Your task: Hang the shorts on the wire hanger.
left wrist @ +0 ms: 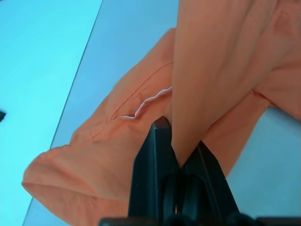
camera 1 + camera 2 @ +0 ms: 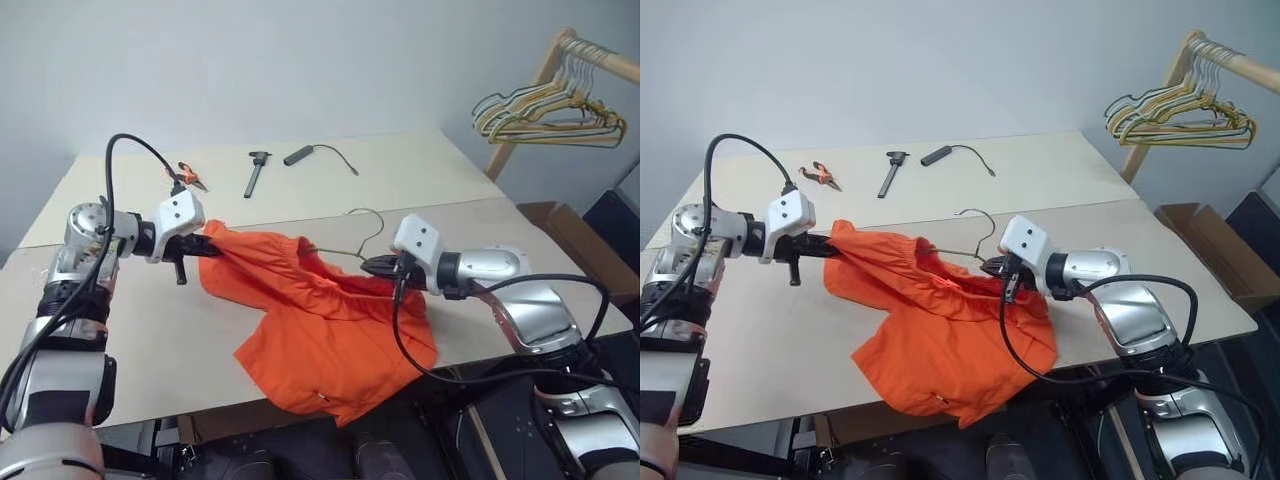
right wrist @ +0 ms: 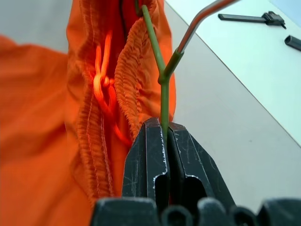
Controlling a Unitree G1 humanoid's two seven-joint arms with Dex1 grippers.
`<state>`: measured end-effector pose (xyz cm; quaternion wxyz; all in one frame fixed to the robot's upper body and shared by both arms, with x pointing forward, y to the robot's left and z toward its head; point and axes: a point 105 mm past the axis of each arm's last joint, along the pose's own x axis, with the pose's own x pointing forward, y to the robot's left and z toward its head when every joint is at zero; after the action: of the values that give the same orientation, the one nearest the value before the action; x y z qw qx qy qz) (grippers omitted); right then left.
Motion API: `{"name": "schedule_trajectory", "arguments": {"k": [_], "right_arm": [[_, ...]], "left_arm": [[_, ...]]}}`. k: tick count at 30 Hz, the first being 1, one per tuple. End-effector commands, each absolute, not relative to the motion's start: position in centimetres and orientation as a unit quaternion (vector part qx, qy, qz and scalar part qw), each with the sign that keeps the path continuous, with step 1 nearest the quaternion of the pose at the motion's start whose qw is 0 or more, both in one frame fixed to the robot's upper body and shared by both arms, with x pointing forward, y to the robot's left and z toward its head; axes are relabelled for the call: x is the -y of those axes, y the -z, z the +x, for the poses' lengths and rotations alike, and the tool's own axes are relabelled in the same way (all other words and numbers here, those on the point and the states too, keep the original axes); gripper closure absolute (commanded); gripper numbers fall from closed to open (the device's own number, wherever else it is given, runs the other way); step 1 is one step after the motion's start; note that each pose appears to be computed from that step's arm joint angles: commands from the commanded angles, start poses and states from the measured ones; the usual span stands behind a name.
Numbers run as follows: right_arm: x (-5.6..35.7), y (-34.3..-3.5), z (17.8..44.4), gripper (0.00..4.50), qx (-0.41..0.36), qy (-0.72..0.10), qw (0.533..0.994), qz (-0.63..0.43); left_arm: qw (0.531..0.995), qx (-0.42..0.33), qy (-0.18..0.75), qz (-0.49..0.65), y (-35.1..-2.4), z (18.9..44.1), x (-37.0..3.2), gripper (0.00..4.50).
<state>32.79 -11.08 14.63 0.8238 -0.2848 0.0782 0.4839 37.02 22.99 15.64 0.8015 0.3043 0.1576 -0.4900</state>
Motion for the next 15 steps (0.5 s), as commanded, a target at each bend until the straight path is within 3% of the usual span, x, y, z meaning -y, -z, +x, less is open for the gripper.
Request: {"name": "schedule_trajectory", "arguments": {"k": [1, 15], "right_arm": [[11.7, -15.1, 32.9, 4.50, -0.062, -0.476, 0.816, -0.321], [8.6, -19.8, 31.8, 4.50, -0.044, -0.555, 0.783, -0.278]], "left_arm": [[0.810, -0.131, 0.477, 0.316, -17.5, 37.0, -23.6, 4.49], [0.795, -0.121, 0.511, 0.304, -15.6, 36.5, -21.0, 4.49]]}}
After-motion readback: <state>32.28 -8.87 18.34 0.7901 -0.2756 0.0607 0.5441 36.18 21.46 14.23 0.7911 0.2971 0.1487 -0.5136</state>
